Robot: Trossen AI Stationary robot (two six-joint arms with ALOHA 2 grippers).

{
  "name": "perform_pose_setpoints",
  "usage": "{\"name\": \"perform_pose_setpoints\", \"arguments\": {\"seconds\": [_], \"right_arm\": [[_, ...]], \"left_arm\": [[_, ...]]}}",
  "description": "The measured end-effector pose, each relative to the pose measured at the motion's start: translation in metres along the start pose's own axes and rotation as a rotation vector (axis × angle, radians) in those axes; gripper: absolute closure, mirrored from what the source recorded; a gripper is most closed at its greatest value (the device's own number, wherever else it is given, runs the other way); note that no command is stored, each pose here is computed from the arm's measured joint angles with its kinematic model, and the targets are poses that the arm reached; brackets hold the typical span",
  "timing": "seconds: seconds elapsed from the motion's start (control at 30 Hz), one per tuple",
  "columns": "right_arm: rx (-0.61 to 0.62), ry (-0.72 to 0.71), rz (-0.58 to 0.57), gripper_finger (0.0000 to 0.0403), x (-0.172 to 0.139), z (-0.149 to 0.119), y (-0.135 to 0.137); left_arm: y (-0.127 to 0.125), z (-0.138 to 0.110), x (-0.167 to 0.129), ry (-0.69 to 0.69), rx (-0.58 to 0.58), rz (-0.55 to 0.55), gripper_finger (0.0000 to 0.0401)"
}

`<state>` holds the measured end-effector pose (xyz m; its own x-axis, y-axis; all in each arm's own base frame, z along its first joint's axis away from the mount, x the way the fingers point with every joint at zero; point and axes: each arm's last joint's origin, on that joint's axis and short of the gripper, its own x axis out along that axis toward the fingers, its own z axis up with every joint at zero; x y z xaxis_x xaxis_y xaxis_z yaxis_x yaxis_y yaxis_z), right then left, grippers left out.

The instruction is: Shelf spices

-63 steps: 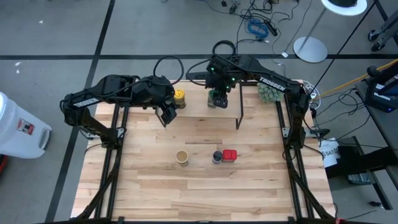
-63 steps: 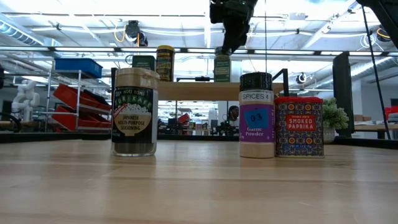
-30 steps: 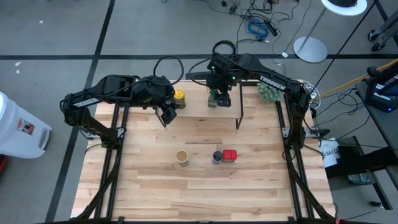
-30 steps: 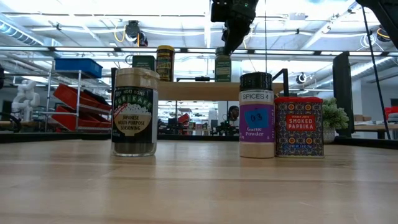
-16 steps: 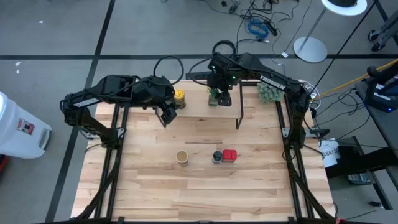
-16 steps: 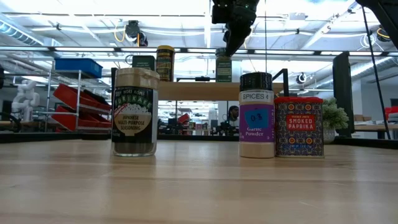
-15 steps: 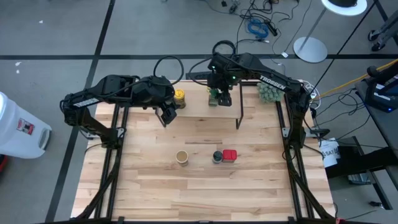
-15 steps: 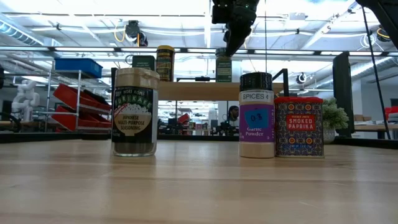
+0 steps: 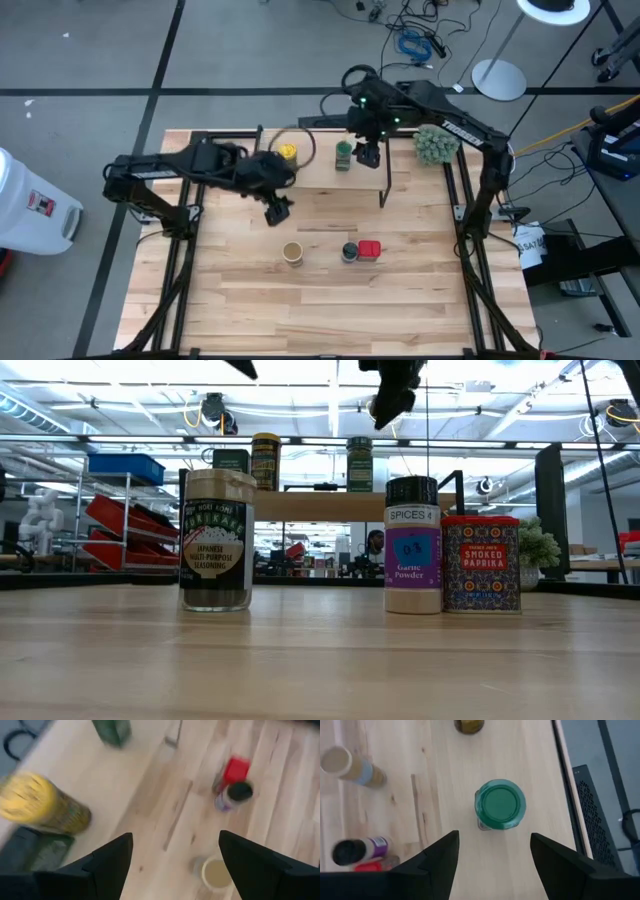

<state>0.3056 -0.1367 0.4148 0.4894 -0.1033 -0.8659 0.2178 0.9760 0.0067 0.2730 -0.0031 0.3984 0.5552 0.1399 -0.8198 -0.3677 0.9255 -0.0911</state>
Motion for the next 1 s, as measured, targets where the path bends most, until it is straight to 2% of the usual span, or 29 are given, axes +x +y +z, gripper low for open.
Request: {"name": "perform_pose_setpoints", "arguments": {"seconds": [0.1, 0.3, 0.47, 0.67, 0.83, 0.93, 1.0], "right_arm": [[0.056, -0.021, -0.003, 0.017, -0.009, -0.002, 0.001], [0.105, -0.058, 0.027, 0.017, -0.024, -0.006, 0.01], [0.107, -0.069, 0.05, 0.0169, -0.034, -0.009, 0.024], [0.102, -0.061, 0.077, 0.0169, -0.038, -0.011, 0.04], [0.105, -0.051, 0.089, 0.0169, -0.038, -0.011, 0.05], [0.13, -0.059, 0.091, 0.0169, -0.037, -0.01, 0.054], [0.156, -0.057, 0.097, 0.0169, -0.037, -0.01, 0.058]], "left_arm": [[-0.006, -0.01, 0.015, 0.047, -0.002, -0.004, 0.0098], [-0.023, -0.032, 0.043, 0.161, 0.004, -0.155, 0.007], [-0.035, -0.039, 0.049, 0.155, 0.006, -0.169, 0.0034], [-0.05, -0.047, 0.056, 0.115, 0.046, -0.227, 0.0027], [-0.055, -0.066, 0.071, 0.174, 0.086, -0.206, 0.0027], [-0.056, -0.074, 0.078, 0.172, 0.109, -0.164, 0.0027], [-0.058, -0.076, 0.082, 0.148, 0.163, -0.14, 0.0027]]}}
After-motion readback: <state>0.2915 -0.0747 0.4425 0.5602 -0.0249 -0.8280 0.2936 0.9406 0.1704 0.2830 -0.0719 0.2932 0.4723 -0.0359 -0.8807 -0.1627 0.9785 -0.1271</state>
